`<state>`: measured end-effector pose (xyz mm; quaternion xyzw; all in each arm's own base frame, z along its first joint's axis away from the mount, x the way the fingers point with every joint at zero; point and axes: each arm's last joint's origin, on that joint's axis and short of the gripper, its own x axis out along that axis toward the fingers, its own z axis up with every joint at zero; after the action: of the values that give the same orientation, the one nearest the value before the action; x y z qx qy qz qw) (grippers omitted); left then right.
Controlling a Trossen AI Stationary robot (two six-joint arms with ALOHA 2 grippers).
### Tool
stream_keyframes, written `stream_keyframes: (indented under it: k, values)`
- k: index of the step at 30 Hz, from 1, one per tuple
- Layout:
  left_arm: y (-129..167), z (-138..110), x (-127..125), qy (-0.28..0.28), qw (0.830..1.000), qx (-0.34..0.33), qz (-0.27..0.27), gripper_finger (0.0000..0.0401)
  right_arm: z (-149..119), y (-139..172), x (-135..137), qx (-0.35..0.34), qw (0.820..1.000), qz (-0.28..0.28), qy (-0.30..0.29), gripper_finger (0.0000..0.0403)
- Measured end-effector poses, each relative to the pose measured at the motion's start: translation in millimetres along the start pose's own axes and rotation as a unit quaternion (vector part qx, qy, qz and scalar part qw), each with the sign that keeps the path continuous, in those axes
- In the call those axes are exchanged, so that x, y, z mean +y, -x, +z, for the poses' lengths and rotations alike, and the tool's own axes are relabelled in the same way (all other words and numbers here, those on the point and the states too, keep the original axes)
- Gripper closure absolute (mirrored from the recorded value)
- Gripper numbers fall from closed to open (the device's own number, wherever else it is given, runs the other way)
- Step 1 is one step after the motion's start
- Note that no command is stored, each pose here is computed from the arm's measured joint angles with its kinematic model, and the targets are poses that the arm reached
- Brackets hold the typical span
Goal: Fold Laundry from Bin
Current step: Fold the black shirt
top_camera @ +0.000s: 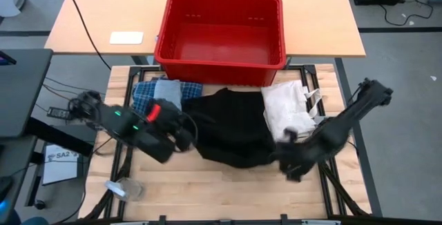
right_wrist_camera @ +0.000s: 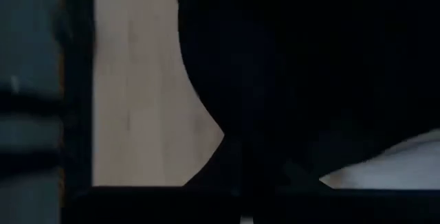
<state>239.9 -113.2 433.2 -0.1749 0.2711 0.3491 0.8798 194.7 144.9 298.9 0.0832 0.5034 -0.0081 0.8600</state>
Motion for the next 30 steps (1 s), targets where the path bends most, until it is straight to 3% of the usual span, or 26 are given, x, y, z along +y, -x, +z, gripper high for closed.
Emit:
stream_keyframes:
  k: [3,7,11,16,19,22,27,30]
  values:
    - [14,16,18,0.002,0.999,-0.046,-0.013,0.0401,10,73,-17,-0.079,0.997,-0.009,-0.022,0.0393]
    - [33,36,33,-0.010,0.992,-0.124,-0.038,0.0401,17,147,-41,-0.175,0.984,0.005,-0.026,0.0393]
    - [55,61,42,-0.023,0.977,-0.197,-0.080,0.0401,19,219,-69,-0.295,0.954,0.039,-0.025,0.0393]
    - [81,91,44,-0.043,0.948,-0.296,-0.113,0.0401,19,284,-93,-0.406,0.911,0.078,-0.002,0.0393]
    - [91,101,49,-0.050,0.936,-0.331,-0.113,0.0401,19,306,-102,-0.444,0.892,0.086,0.007,0.0393]
    - [95,105,54,-0.047,0.932,-0.342,-0.114,0.0401,16,316,-109,-0.457,0.885,0.083,0.001,0.0393]
    - [102,95,58,-0.063,0.934,-0.324,-0.137,0.0401,8,312,-117,-0.421,0.902,0.076,-0.055,0.0394]
    - [111,93,68,-0.043,0.935,-0.320,-0.148,0.0401,2,307,-120,-0.388,0.914,0.077,-0.093,0.0394]
